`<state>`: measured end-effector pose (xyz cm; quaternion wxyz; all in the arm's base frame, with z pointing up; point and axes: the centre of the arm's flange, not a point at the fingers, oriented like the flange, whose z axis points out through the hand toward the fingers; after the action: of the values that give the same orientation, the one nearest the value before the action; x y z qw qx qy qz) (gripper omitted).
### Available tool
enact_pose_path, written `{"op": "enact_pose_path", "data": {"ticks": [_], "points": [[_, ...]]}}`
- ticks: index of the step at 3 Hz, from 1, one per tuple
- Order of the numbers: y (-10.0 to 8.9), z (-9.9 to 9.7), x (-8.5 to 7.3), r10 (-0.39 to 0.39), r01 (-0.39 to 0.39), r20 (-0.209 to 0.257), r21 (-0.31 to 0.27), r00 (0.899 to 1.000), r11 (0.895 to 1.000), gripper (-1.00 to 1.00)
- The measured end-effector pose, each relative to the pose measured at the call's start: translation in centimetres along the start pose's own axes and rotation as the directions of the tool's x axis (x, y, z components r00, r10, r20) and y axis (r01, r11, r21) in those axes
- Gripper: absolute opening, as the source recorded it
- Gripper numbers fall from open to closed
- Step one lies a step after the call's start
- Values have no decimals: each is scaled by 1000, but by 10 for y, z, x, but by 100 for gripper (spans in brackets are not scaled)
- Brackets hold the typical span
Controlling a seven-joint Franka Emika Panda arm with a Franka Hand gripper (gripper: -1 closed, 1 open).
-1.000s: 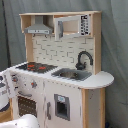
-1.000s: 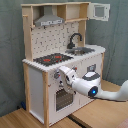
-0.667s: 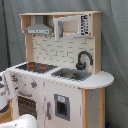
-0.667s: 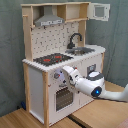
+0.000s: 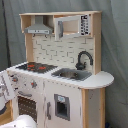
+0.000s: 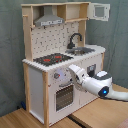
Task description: Play with the kitchen
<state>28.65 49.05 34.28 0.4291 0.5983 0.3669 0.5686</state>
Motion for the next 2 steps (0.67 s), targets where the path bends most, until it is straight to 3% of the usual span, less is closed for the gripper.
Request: {"op": "enact_pose_path", "data": {"ticks": [2], "points": [[55,-12,16,-93,96,43,-81,995,992,100]]}}
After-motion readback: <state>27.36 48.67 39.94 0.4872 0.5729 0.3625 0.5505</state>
